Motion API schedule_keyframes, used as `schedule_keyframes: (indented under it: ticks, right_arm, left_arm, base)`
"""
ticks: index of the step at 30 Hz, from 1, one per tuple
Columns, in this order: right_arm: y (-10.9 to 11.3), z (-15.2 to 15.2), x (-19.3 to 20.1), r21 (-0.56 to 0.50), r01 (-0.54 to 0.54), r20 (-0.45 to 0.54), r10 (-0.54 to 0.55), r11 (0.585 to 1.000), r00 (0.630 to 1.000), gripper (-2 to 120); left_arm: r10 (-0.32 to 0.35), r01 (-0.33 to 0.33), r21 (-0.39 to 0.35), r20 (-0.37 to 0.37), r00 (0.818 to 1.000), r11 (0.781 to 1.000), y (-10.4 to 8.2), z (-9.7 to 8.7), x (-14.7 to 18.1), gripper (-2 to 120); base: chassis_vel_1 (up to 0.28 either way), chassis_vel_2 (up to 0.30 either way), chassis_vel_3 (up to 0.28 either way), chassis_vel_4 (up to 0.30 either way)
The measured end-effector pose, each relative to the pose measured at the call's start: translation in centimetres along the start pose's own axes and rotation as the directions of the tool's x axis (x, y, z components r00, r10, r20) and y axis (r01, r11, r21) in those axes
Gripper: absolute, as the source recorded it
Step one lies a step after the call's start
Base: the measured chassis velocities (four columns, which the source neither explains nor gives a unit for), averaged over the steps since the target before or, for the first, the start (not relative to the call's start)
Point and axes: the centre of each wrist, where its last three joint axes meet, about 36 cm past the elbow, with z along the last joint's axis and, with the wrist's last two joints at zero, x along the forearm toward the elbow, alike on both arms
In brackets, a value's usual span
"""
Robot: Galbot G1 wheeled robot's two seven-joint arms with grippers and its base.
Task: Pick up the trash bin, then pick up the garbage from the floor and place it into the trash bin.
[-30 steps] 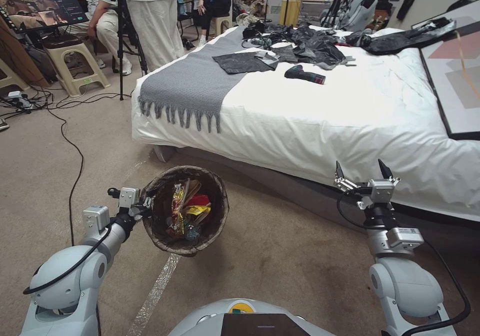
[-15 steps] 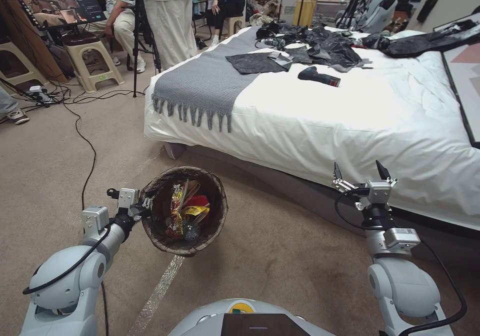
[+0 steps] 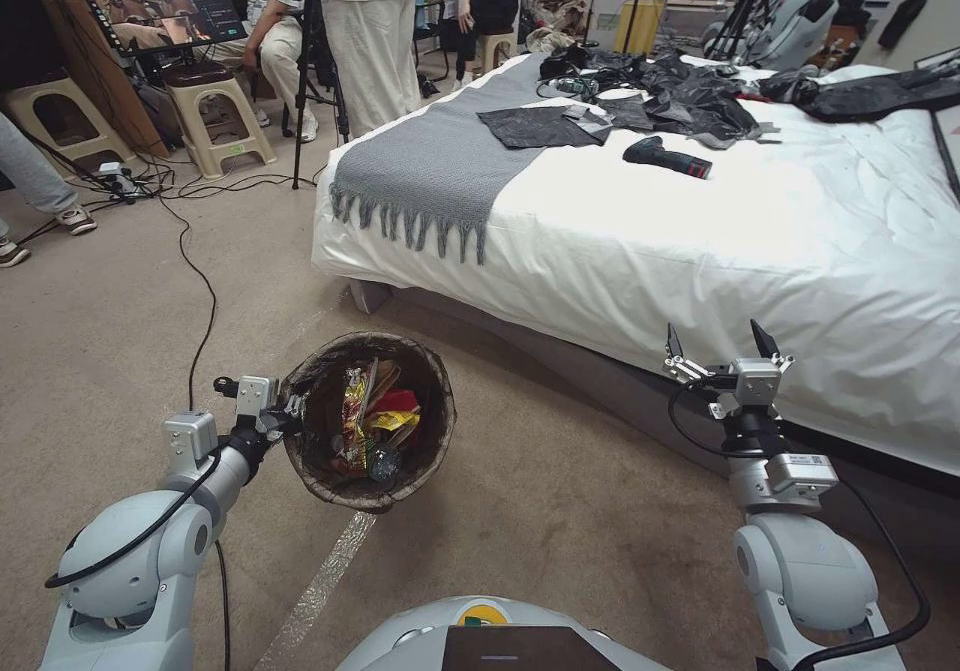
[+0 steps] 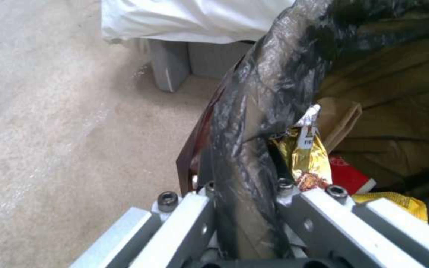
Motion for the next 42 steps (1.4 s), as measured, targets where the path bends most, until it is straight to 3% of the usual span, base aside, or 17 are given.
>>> schedule_keyframes:
  ticks: [42]
  right_arm:
    - [0.56,-0.16,0.43,-0.01,0.008,-0.007,-0.008,1.0,1.0,100]
  left_arm:
    - [-0.011,0.011,0.017,0.022,1.0,1.0,0.39,-0.36,0.5,0]
  base:
    - [0.008,0.007,0.008,0.007]
